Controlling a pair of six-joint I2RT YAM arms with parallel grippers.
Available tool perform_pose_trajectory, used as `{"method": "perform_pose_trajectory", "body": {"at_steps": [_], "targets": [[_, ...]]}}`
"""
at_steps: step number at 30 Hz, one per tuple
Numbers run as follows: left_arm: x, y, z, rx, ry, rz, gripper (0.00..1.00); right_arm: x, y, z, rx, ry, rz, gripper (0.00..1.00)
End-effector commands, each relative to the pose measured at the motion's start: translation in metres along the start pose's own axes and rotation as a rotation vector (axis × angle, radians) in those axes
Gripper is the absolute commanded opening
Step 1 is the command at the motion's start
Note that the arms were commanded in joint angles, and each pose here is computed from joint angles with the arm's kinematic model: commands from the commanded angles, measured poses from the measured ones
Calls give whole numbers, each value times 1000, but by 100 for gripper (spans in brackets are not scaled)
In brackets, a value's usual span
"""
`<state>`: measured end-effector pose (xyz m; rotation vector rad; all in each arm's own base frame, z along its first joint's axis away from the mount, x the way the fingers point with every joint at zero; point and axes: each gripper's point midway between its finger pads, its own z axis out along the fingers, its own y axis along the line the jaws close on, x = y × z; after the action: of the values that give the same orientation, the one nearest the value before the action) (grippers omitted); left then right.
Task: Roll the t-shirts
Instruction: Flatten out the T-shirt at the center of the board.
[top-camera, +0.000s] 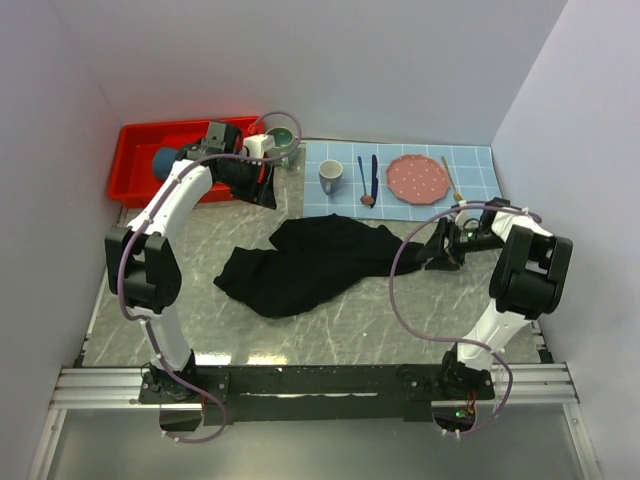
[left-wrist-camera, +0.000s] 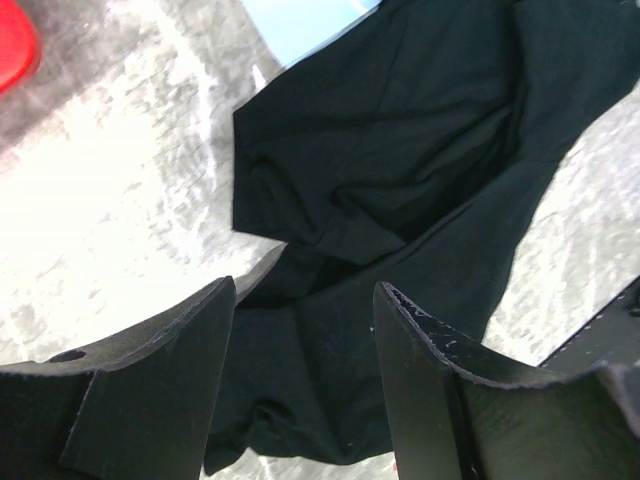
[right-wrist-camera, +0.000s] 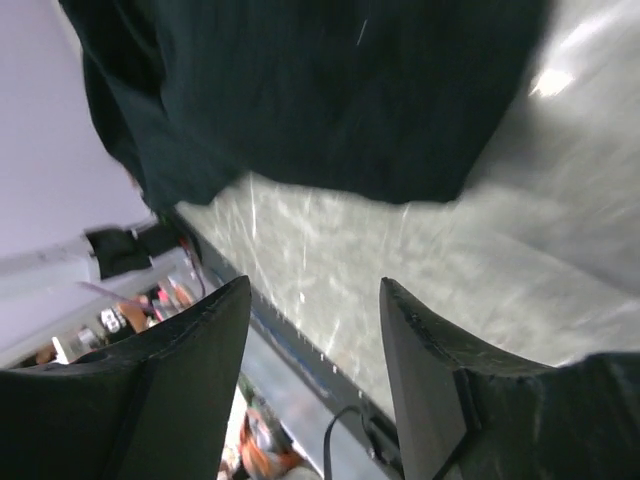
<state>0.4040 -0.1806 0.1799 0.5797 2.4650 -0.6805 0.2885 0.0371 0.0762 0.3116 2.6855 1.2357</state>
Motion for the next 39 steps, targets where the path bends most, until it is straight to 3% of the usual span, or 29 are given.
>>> {"method": "perform_pose_trajectory", "body": {"at_steps": [1,5,9,18,25,39], "targets": [[12,8,2,-37,44,34,64,-60,-8,-16,49,-140,-69,61],[23,17,6,-74,80,40,63,-96,-28,-20,169,-220,-95,55],[29,24,9,-104,100,41,63,-113,-41,-9,260,-212,-72,52],[27,27,11,-115,101,45,64,-108,-36,29,470,-104,-192,51],[25,25,9,-109,82,36,64,-102,-56,29,645,-80,-195,51],[17,31,11,-101,58,10,64,-73,-74,41,738,28,-208,52]]}}
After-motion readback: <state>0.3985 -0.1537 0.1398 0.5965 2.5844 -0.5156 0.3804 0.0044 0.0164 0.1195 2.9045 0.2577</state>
